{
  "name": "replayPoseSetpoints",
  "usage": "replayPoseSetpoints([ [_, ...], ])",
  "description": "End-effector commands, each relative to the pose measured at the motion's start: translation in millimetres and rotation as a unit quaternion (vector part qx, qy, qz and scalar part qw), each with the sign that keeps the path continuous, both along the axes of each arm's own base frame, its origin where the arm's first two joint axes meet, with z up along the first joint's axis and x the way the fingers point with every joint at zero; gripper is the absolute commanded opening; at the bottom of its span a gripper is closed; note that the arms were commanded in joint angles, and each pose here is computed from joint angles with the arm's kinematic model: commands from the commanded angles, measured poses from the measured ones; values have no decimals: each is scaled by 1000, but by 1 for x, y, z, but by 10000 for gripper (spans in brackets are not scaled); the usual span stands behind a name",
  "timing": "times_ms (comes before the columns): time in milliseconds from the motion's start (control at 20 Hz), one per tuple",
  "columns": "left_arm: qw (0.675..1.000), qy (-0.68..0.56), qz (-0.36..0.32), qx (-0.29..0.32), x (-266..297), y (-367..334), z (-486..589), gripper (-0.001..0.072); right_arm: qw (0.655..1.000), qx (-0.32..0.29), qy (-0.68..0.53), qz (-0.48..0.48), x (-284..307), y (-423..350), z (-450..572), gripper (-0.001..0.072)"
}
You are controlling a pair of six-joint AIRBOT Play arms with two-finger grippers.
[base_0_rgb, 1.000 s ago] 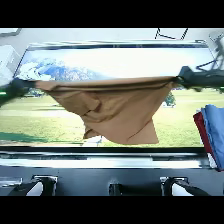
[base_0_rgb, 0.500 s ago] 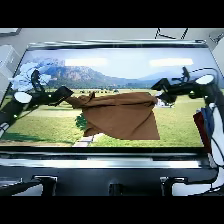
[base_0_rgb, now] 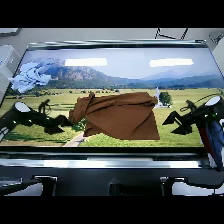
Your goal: Fold the clothes and pants, and hang the long-sleeved shirts on hangers.
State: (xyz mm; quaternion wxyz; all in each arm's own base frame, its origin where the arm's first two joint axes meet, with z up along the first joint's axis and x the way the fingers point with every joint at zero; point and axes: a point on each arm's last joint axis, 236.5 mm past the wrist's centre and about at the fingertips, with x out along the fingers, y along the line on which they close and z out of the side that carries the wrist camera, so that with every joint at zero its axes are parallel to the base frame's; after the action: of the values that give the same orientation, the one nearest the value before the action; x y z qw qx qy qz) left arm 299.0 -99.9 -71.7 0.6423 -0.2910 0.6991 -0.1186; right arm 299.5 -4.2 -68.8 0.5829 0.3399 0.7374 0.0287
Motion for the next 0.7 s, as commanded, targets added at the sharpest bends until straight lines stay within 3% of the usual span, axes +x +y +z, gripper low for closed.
replayPoseSetpoints([
  [0,999,8,1,-45,-25,-58,-26,713,999,39,24,-7,-28,22,-19,697],
  [50,999,-2,1,-46,-23,-70,-30,709,999,39,22,-9,-29,23,-21,697],
  [100,999,-14,2,-45,-19,-81,-32,644,999,36,18,-12,-27,22,-22,697],
  [350,997,-44,28,-50,-2,-109,-38,599,998,44,-17,-46,-4,25,-21,695],
  [400,998,-40,23,-51,-6,-113,-39,459,998,42,-23,-50,0,24,-22,695],
  [500,998,-40,16,-50,-8,-116,-40,90,998,34,-28,-37,2,30,-25,691],
  [550,998,-43,15,-50,-7,-115,-39,43,999,30,-31,-24,3,38,-27,690],
  [650,997,-52,12,-50,-5,-113,-36,26,999,24,-31,3,5,58,-35,687],
])
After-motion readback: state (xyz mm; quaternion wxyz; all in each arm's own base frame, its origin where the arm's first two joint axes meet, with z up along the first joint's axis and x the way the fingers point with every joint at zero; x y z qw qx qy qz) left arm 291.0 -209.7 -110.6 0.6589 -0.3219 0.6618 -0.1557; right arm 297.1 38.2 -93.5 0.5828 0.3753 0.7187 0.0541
